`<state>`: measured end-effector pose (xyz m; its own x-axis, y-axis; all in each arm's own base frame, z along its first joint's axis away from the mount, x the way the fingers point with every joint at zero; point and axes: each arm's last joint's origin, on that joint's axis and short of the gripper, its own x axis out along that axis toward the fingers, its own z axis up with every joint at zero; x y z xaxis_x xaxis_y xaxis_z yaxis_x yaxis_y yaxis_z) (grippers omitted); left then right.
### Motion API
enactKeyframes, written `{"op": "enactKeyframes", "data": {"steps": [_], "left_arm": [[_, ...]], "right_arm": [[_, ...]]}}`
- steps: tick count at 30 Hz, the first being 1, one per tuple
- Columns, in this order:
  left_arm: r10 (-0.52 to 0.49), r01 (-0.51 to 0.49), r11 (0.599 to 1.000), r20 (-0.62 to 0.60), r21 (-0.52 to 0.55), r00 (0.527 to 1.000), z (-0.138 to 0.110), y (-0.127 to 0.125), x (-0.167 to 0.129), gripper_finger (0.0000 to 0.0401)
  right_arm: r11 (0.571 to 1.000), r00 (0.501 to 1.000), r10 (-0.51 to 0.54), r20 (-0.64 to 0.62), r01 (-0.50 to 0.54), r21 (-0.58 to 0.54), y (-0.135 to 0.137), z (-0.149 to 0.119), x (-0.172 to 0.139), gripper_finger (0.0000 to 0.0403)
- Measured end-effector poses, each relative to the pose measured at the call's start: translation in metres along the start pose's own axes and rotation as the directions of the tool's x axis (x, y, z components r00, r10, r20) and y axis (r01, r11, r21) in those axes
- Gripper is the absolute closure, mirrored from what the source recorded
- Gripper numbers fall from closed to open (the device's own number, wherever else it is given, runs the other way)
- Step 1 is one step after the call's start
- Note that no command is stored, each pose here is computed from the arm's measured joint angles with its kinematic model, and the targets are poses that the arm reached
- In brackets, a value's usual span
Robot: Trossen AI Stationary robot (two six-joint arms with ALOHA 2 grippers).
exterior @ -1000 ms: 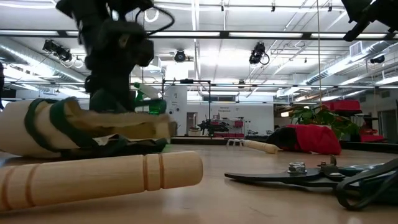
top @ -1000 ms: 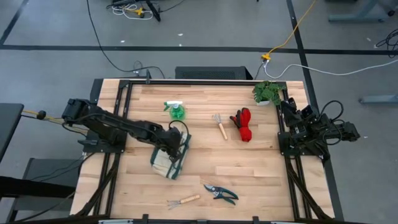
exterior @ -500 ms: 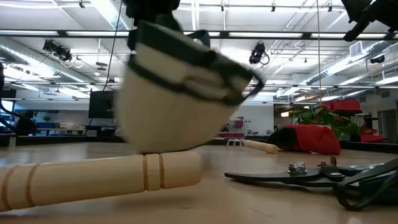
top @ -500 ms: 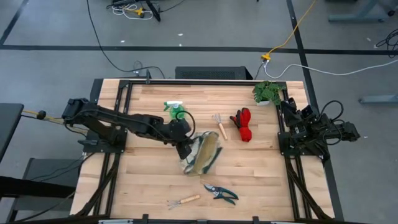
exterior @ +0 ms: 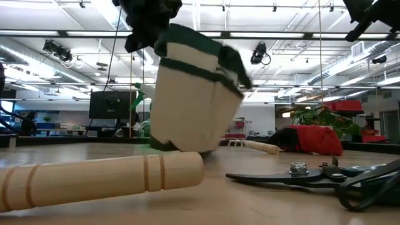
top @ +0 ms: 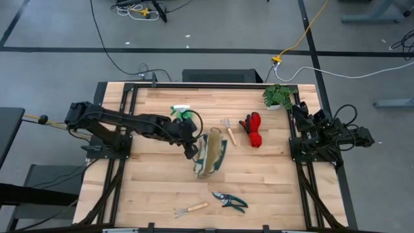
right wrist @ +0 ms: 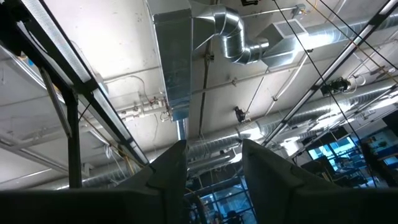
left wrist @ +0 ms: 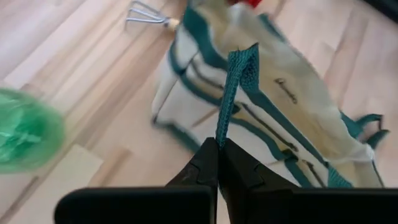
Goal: Pick & Place Garden tools in Gardening bag
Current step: Prepare the brown gardening bag
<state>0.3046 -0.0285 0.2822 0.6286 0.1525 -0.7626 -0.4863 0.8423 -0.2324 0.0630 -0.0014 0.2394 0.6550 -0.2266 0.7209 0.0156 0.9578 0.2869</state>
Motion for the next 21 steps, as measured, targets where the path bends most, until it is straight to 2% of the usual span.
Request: {"op": "enactKeyframes", "data": {"steps": [10,21], "left_arm": [[0.042,-0.042,0.999,-0.024,-0.007,0.999,0.0027,0.0105,0.002,0.0394],[0.043,-0.043,0.999,-0.025,0.001,0.999,0.0026,0.0107,0.0021,0.0394]], "right_arm": [[1.0,1.0,0.0,-0.001,0.0,0.0,0.0,-0.0001,0.0,0.0248],[1.0,1.0,0.0,-0.001,0.0,0.0,0.0,-0.0001,0.0,0.0248]]}}
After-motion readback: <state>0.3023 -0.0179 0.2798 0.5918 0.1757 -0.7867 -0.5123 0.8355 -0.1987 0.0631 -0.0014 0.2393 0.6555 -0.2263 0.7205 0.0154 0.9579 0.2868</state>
